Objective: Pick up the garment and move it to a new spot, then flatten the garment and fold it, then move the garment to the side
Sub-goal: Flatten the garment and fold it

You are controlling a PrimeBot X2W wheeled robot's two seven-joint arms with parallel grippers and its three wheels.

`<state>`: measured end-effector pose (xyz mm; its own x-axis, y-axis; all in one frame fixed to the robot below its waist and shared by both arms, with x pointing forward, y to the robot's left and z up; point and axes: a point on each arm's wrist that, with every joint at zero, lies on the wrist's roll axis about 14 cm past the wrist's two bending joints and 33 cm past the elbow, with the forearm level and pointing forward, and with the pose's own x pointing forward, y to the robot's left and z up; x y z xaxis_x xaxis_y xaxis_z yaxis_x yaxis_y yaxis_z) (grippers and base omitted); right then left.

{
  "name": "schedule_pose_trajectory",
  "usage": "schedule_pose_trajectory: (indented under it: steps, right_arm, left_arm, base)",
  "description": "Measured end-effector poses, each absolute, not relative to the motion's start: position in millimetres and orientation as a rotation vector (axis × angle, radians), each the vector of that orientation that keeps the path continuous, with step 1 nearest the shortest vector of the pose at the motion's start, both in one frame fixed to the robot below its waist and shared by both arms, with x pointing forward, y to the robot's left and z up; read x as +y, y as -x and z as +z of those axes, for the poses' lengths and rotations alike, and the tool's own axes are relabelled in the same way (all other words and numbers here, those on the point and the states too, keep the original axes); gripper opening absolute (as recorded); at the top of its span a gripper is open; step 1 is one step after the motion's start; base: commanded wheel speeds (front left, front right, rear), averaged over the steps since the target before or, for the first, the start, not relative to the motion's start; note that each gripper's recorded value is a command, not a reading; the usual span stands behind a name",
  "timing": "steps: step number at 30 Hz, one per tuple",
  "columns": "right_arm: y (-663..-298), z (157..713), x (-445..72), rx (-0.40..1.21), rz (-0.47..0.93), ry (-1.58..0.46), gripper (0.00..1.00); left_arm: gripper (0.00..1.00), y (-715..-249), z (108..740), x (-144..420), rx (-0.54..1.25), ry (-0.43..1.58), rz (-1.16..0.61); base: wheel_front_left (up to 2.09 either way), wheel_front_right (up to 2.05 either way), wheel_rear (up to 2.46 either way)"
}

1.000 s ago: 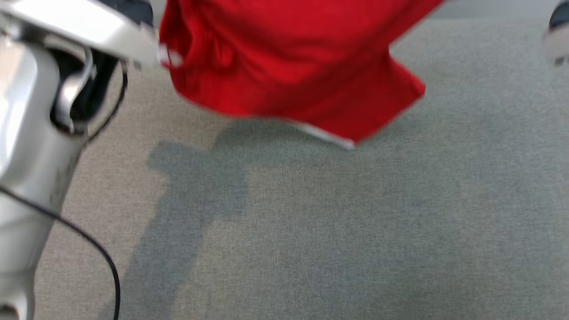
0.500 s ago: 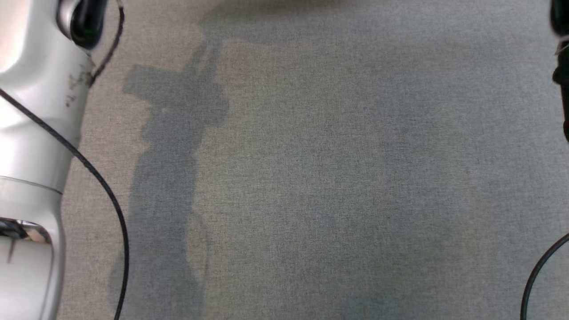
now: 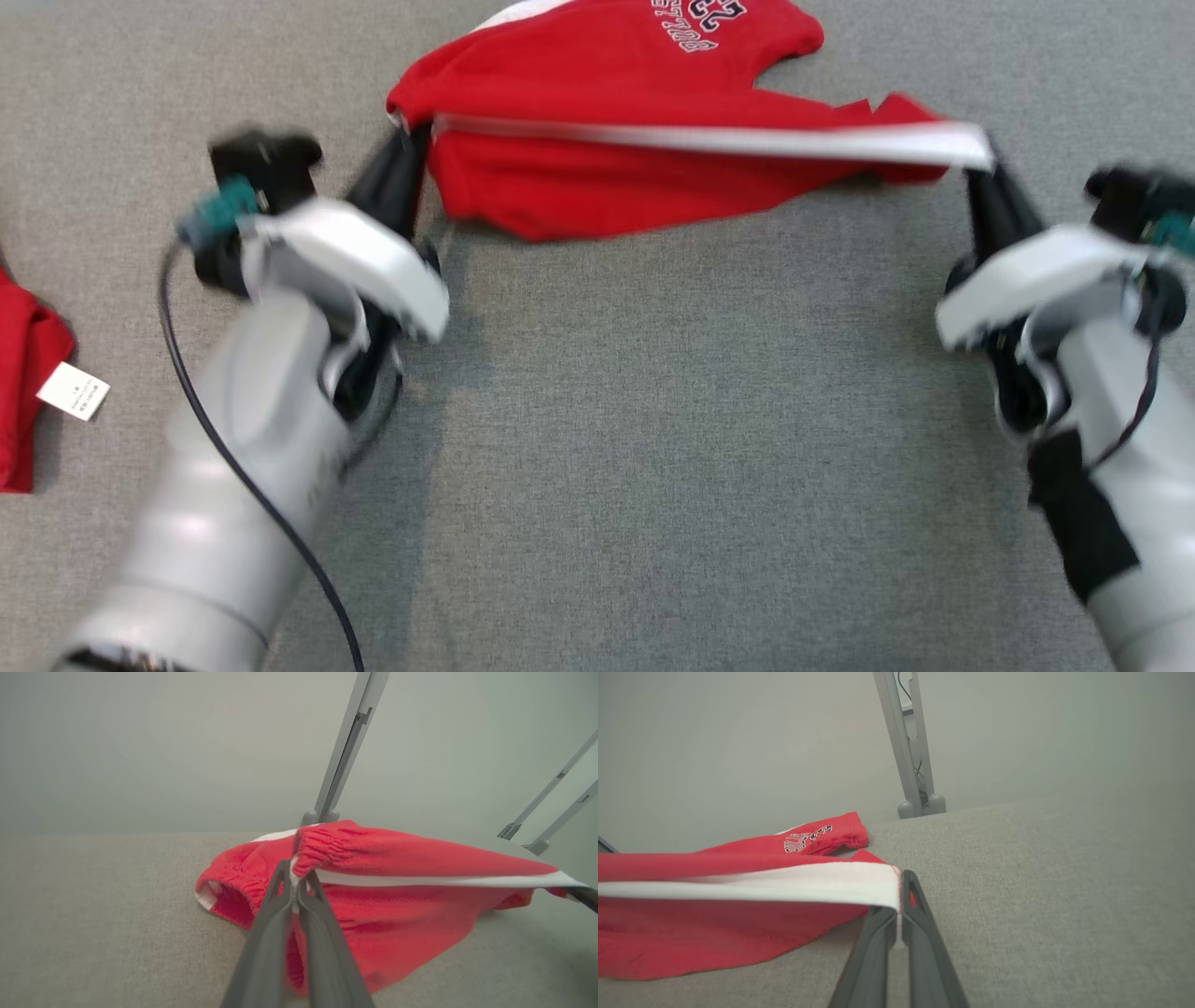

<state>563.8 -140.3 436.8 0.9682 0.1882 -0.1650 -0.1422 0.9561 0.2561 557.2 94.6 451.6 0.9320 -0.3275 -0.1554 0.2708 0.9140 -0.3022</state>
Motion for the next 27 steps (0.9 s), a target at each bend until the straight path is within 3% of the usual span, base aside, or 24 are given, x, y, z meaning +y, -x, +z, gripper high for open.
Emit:
schedule_pose_trajectory:
  steps: [13, 27]
  right_arm:
    - [-436.3, 396.0, -156.3, 0.282, 0.148, -0.305, 0.0]
    - [-342.6, 411.8, -172.2, 0.29, 0.046, -0.35, 0.0]
  left_arm:
    - [0.0, -429.5, 397.7, 85.1, 0.346, 0.267, -0.349]
    - [0.0, -338.0, 420.3, 97.1, 0.393, 0.261, -0.314]
  base:
    - [0.0, 0.0, 0.0]
    - [0.0, 0.0, 0.0]
